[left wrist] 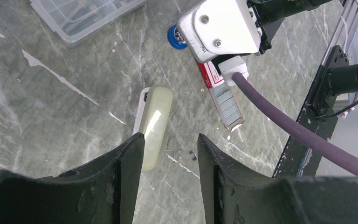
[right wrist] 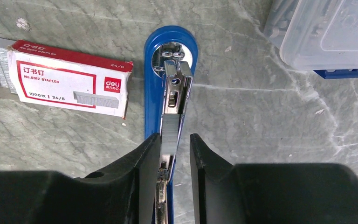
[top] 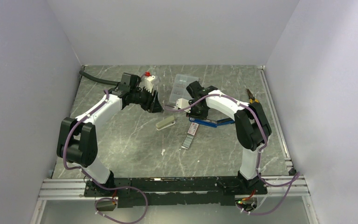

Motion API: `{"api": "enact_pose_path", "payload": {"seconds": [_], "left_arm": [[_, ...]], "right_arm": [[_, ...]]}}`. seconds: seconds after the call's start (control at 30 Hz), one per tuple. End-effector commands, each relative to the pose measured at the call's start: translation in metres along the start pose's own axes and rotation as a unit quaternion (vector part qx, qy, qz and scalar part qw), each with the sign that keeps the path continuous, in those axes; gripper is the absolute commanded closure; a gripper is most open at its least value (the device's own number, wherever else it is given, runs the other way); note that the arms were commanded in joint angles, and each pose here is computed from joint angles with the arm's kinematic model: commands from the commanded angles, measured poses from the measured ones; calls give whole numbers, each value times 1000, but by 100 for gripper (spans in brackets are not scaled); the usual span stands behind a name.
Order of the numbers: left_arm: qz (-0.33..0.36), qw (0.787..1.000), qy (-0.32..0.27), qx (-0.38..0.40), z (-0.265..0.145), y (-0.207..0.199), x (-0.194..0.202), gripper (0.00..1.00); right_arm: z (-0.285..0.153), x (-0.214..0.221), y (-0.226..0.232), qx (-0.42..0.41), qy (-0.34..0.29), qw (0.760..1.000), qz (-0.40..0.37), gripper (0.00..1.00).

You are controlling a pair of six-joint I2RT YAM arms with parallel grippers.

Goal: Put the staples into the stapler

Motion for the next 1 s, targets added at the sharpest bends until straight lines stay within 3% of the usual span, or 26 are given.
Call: {"api": "enact_pose_path", "payload": {"seconds": [0.0,0.3,0.47,0.7,0.97], "left_arm": [[27,999,-24,8,-10,-9,-16,49],[28,999,-26,7,-11,-11,-17,49],[29,999,-28,7,-11,-10,-17,49],[30,999,-29,7,-10,-8,-20,49],[33,999,-32,5,-8,-4,-26,49]], "right_arm": [[-5,-4,-7,18,-14,1000,12,65],[-14,-8,-11,23,-35,999,26,59],[-29,-5,-18,29,-84,994,64,49],[-47,7,-24,36,-158,980,117,46],[-32,13,-17,4,-203,971,129,40]]}}
Point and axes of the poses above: each gripper's point midway between its finger pads, its own z axis out along the fingers, its own y axis along the line the jaws close on, x = y × z, the point moved 5 cm from there along -z, back along the fingers, and after that the axes turned 7 degrees about -z, right-handed, at the moved point
